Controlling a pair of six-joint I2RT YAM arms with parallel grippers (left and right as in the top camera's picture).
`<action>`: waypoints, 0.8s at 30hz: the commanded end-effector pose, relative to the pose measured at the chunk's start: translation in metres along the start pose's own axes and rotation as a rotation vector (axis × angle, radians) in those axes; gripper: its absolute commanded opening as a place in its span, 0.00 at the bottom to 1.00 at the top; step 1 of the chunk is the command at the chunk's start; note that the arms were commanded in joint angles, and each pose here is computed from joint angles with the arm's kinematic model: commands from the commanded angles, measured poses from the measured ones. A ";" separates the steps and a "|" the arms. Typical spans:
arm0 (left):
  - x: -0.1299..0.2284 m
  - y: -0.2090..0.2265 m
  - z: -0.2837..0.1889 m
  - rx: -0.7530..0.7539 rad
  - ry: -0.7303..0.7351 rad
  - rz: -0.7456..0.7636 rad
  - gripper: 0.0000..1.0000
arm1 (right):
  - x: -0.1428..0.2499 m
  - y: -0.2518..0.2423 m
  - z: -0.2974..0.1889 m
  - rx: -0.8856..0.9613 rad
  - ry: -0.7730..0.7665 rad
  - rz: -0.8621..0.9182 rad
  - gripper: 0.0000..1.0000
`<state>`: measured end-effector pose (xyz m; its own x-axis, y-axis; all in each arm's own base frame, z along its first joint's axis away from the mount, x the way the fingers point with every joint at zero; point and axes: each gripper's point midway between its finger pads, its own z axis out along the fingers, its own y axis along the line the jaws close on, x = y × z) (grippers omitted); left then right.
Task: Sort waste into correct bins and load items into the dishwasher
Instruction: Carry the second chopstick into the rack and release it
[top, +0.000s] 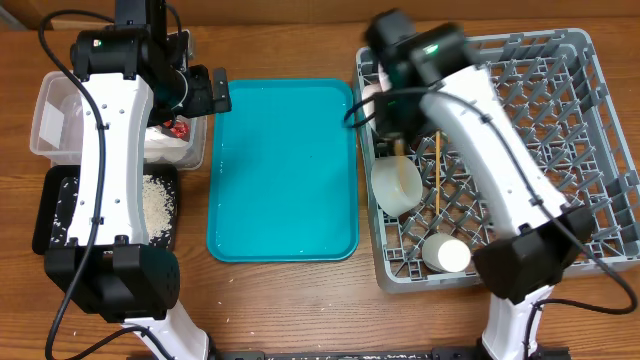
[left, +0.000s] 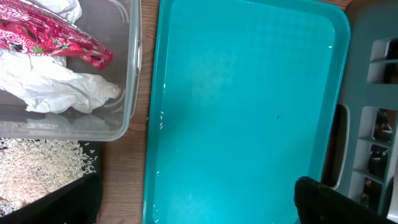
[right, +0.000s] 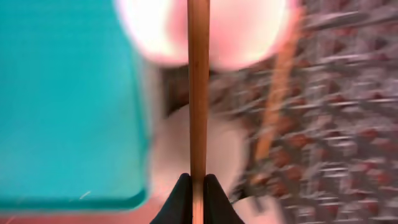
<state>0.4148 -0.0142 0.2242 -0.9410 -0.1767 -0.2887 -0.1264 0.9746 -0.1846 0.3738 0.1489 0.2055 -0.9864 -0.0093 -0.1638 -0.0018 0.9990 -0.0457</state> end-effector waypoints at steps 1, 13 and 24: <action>-0.004 -0.004 -0.005 0.006 -0.019 0.014 1.00 | -0.009 -0.037 0.002 0.101 -0.026 -0.011 0.04; -0.004 -0.004 -0.005 0.006 -0.019 0.014 1.00 | -0.001 -0.088 0.053 0.069 0.109 0.043 0.35; -0.004 -0.004 -0.005 0.006 -0.019 0.014 1.00 | 0.000 -0.075 -0.010 -0.066 0.008 0.036 0.45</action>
<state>0.4148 -0.0142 0.2242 -0.9410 -0.1767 -0.2887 -0.1264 0.9746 -0.1846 0.3756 0.0618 0.1608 -0.9986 0.0517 -0.0139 0.0526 0.9957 -0.0767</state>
